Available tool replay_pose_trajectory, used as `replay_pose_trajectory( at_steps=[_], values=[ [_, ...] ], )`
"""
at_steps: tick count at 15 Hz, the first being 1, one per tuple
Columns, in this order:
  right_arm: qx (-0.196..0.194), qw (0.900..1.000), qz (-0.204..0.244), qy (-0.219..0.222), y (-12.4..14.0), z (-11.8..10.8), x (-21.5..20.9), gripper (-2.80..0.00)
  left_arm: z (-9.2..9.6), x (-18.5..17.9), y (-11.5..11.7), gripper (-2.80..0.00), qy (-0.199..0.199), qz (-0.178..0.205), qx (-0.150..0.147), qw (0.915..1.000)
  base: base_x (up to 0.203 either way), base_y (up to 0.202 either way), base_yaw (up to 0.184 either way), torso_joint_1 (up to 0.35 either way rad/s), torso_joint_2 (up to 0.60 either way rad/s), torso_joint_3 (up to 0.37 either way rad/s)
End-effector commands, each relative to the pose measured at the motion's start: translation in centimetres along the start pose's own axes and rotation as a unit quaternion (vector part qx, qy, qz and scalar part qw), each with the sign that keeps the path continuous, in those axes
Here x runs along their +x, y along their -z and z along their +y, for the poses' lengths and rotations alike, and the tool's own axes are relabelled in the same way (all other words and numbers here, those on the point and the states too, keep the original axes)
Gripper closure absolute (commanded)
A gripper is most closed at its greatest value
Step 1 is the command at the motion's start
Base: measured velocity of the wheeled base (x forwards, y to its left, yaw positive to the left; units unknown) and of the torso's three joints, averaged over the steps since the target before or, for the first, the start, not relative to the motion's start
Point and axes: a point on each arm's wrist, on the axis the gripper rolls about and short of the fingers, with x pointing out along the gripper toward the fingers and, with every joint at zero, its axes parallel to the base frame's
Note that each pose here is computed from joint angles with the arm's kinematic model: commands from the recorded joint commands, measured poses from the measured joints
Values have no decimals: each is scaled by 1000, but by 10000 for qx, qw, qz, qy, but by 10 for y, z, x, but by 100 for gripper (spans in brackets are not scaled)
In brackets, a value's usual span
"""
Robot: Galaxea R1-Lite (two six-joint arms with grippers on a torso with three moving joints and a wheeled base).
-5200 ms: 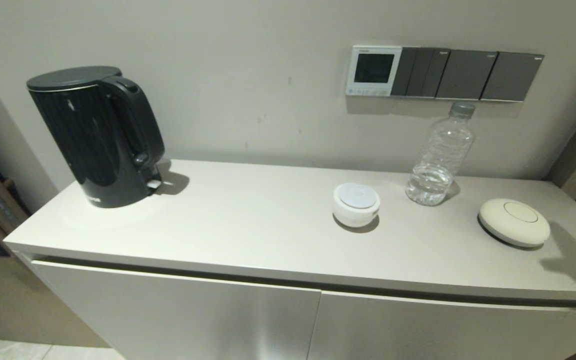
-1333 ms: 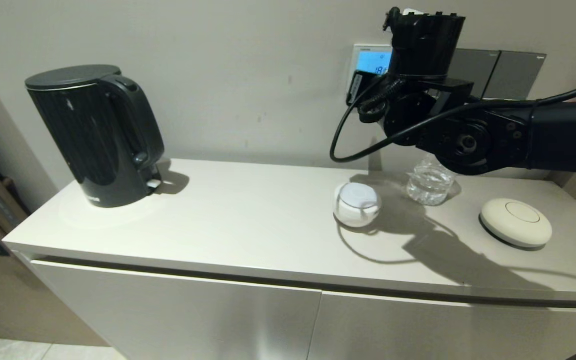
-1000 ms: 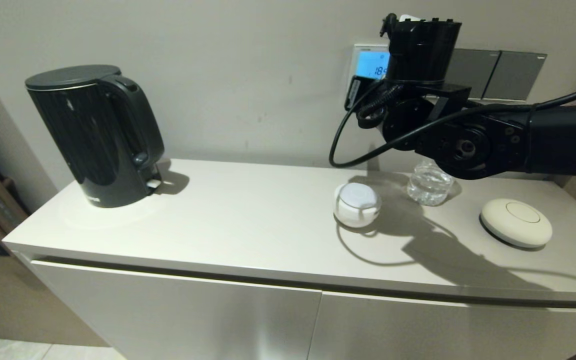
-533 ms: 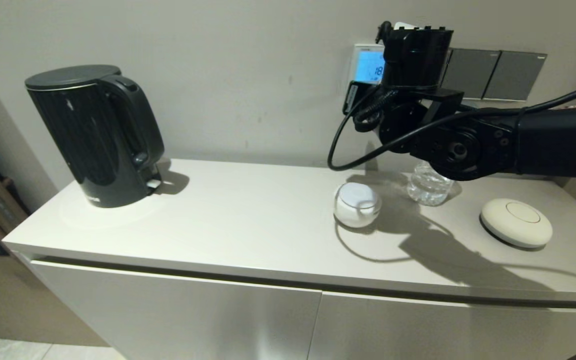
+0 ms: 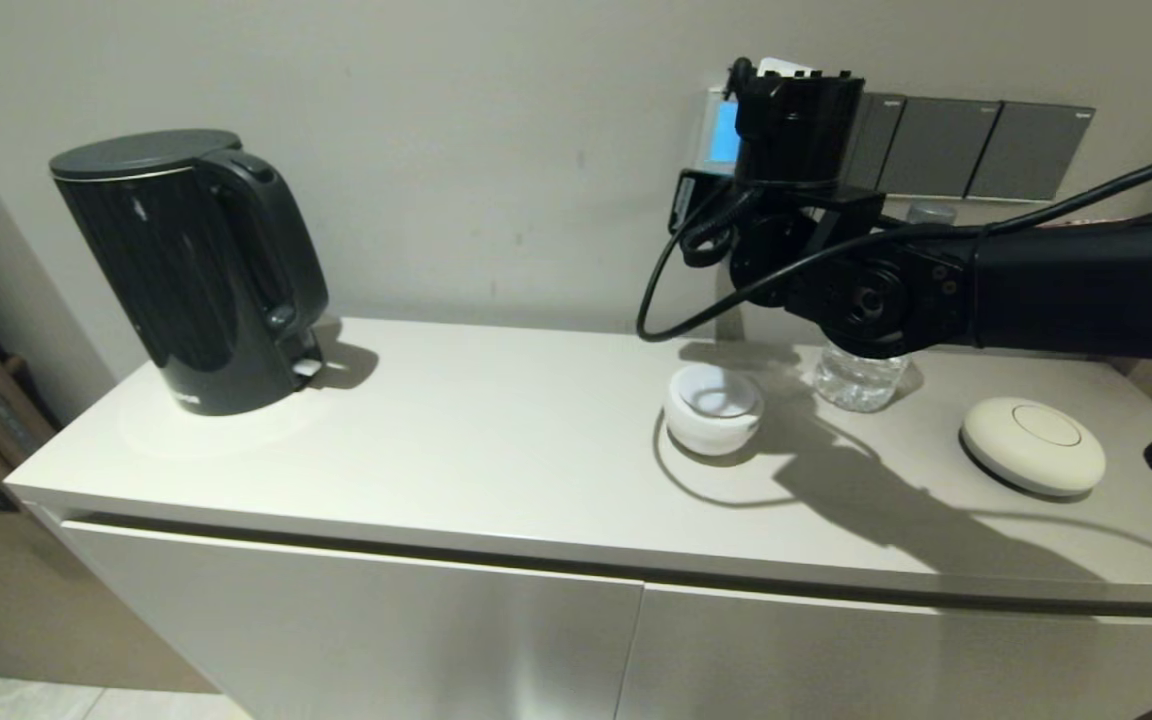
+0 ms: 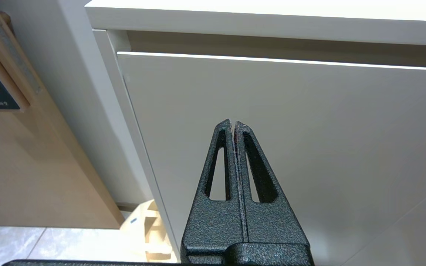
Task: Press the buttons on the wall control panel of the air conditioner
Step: Press the temperature increase button
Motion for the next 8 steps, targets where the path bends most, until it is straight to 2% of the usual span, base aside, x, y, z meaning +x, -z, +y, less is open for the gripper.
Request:
replay_pose_trajectory(
  at_steps=[1, 8],
  values=[
    [19, 10000, -44, 12, 1, 3, 4, 0, 0, 0, 0, 0, -3, 0, 0, 10000, 0, 0, 0, 0, 0, 0],
    [-41, 10000, -61, 26, 5, 6, 10, 0, 0, 0, 0, 0, -3, 3, 0, 10000, 0, 0, 0, 0, 0, 0]
  ],
)
